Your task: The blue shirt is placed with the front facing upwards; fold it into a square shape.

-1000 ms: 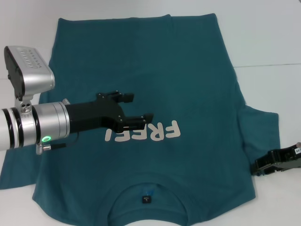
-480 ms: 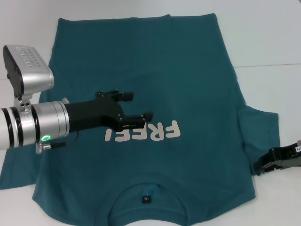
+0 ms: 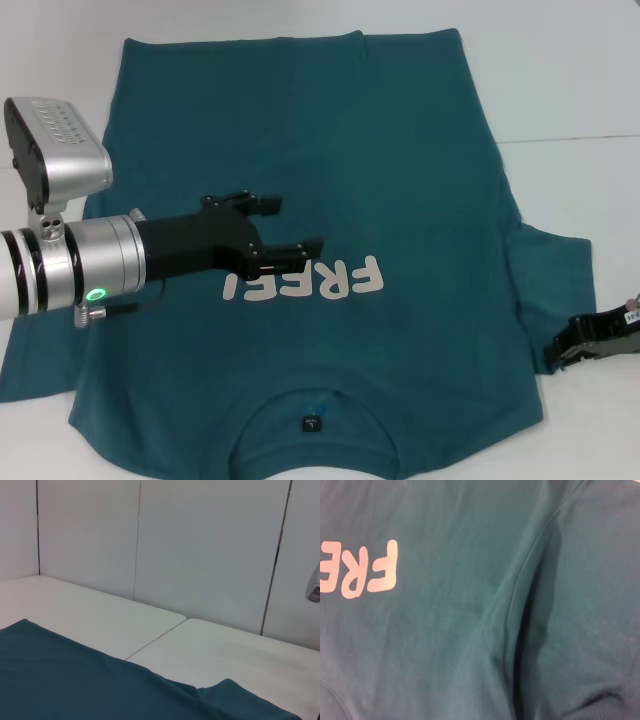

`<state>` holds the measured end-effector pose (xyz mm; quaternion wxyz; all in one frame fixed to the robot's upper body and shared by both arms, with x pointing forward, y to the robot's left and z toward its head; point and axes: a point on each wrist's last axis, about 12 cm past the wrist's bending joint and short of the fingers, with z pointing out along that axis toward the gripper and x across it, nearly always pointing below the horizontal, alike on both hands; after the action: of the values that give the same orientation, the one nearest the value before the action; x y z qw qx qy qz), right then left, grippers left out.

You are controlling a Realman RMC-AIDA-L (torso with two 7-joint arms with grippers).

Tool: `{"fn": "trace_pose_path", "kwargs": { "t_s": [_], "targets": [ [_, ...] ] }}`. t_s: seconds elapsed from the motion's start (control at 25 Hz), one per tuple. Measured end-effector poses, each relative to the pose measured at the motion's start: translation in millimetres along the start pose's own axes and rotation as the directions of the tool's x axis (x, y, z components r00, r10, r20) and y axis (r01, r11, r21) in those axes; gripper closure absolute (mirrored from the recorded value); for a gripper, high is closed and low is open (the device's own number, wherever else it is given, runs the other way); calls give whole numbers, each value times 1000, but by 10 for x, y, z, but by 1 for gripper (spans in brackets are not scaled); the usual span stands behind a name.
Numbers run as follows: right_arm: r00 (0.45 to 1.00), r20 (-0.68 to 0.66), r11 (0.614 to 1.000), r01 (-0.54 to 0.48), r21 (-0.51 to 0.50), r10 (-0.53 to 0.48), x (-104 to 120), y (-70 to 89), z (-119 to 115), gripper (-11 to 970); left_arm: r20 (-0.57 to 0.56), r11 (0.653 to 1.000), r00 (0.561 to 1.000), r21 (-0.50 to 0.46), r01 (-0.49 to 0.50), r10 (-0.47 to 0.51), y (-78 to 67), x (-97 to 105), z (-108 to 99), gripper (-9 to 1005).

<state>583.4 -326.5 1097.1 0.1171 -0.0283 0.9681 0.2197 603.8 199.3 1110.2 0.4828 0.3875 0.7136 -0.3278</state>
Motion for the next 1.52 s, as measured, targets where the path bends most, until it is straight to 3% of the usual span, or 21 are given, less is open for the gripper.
{"fn": "trace_pose_path", "kwargs": {
  "t_s": [0.08,0.52,0.84,1.12,1.52],
  "targets": [
    [1000,0,1000,0,0,0,0,3,3,645,0,1000,1000,-4,0,0,5,1,-1,121],
    [1000,13,1000,4,7,-5,-21,2,-13,896,7,1000,1000,-10,4,-4,9,15,-1,121],
    [1000,23,1000,-6,19,6,-8,-72,-80,928,8,1000,1000,-8,5,-5,4,17,3,121],
    [999,35,999,9,41,-11,19,-93,-279,929,10,1000,1000,-5,9,-9,-5,20,15,121],
    [1000,10,998,-23,53,22,175,-208,-342,930,17,1000,1000,-1,15,-15,-14,16,31,121]
  ]
}}
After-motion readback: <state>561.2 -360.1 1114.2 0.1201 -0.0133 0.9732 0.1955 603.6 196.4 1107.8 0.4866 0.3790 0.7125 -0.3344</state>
